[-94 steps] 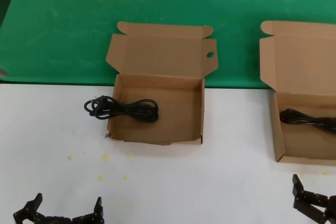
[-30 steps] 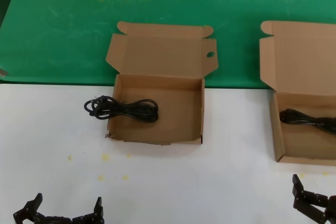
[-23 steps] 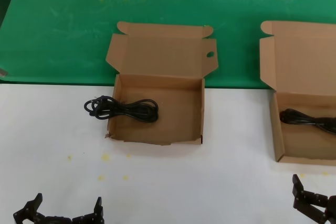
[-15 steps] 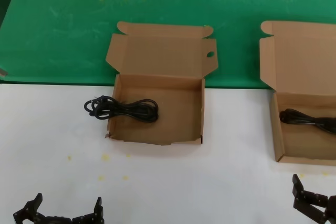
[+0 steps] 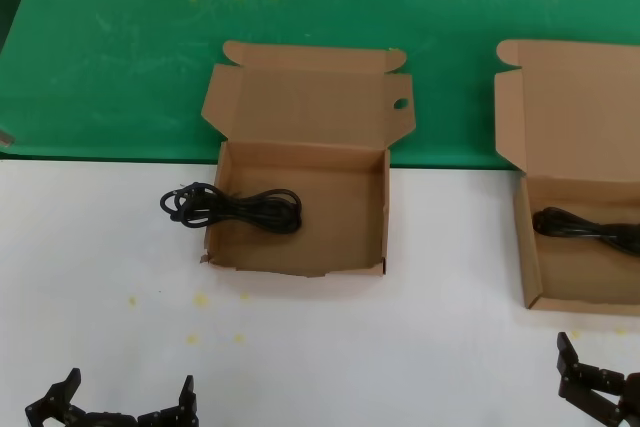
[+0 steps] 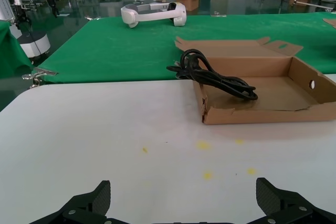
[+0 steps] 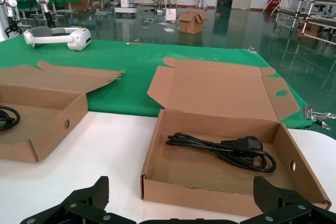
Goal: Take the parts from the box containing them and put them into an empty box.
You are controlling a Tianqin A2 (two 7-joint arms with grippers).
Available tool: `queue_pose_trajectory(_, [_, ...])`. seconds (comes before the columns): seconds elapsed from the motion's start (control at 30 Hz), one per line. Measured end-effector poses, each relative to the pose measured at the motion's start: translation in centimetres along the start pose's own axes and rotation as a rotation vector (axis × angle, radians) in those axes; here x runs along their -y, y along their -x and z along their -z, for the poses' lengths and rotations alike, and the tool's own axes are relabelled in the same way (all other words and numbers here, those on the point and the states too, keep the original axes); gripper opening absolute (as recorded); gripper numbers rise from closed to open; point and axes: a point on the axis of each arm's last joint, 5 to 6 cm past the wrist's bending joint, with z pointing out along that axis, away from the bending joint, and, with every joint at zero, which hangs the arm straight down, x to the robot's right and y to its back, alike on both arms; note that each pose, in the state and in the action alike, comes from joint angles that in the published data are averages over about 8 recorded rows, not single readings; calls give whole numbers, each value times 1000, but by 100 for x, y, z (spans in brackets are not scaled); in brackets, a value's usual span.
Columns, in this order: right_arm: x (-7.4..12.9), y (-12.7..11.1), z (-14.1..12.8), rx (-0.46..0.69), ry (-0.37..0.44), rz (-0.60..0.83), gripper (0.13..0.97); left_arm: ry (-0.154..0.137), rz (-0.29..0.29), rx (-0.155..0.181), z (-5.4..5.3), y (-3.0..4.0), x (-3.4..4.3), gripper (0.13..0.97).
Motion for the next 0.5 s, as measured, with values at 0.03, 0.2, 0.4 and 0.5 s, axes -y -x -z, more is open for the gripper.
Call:
queue_pose_trajectory(0.03, [0, 0, 0, 0, 0, 0, 966, 0, 0, 0, 0, 0, 0, 966])
queue_pose_trajectory(0.2, [0, 0, 0, 0, 0, 0, 966, 0, 0, 0, 0, 0, 0, 966])
queue_pose_trajectory(0.4, [0, 0, 0, 0, 0, 0, 966, 0, 0, 0, 0, 0, 0, 966])
queue_pose_trajectory(0.5, [0, 0, 0, 0, 0, 0, 966, 0, 0, 0, 0, 0, 0, 966])
